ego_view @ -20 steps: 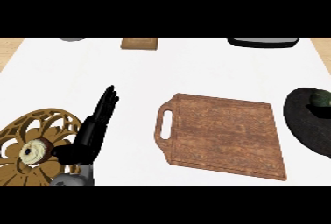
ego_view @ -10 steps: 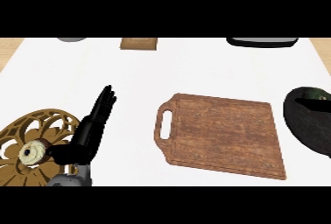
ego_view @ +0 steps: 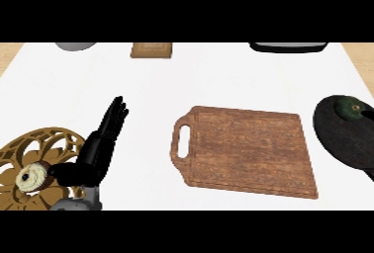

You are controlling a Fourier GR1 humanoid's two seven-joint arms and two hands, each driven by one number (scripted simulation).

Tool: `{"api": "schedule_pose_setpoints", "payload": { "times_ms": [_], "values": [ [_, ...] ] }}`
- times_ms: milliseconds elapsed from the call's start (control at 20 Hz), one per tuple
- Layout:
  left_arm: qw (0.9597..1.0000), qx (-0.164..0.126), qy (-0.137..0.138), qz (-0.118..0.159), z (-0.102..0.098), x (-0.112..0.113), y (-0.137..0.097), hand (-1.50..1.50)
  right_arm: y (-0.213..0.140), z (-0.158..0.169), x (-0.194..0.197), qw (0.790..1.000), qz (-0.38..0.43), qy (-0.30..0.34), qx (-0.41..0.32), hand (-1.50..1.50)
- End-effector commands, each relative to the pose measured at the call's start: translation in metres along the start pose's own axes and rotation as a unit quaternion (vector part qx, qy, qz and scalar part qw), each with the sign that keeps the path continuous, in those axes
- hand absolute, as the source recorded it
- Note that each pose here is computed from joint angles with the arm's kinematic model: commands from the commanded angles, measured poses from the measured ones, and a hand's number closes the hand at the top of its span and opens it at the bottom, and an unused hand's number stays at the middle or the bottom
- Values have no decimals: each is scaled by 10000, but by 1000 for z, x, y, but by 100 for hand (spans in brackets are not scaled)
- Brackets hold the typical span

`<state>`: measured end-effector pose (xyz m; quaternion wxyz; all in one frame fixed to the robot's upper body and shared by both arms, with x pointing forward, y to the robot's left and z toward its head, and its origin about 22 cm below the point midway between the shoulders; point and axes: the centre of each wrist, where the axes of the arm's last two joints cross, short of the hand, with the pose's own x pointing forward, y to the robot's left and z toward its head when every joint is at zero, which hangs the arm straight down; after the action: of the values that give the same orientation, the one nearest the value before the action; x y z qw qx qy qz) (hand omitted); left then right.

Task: Pick the squash from the cutting board and place it in the pan

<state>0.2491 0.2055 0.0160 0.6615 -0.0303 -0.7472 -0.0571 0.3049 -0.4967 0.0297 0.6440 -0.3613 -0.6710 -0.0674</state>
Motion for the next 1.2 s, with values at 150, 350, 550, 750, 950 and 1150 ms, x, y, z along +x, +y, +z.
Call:
{"api": "schedule_pose_setpoints", "payload": {
  "times_ms": [150,350,550,750,950,1150],
  "values": [
    [9998,164,56,-44,12,-6,4,0,-78,36,-39,9918,-1033,-82,742,-150],
    [10000,79,-43,-2,2,3,-3,0,-99,55,-52,9872,-1064,-240,1165,-150],
    [9999,75,-39,-65,6,-6,-4,0,-112,80,-62,9881,-908,-445,1158,-150],
    [10000,87,-44,-18,-6,2,-8,0,-114,99,-67,9888,-801,-524,1146,-150],
    [9999,85,8,-65,5,-13,-4,0,-118,126,-69,9882,-780,-534,1207,-150],
    [9999,64,-104,-6,16,-9,5,0,-105,118,-69,9892,-728,-438,1197,-150]
  ]
}}
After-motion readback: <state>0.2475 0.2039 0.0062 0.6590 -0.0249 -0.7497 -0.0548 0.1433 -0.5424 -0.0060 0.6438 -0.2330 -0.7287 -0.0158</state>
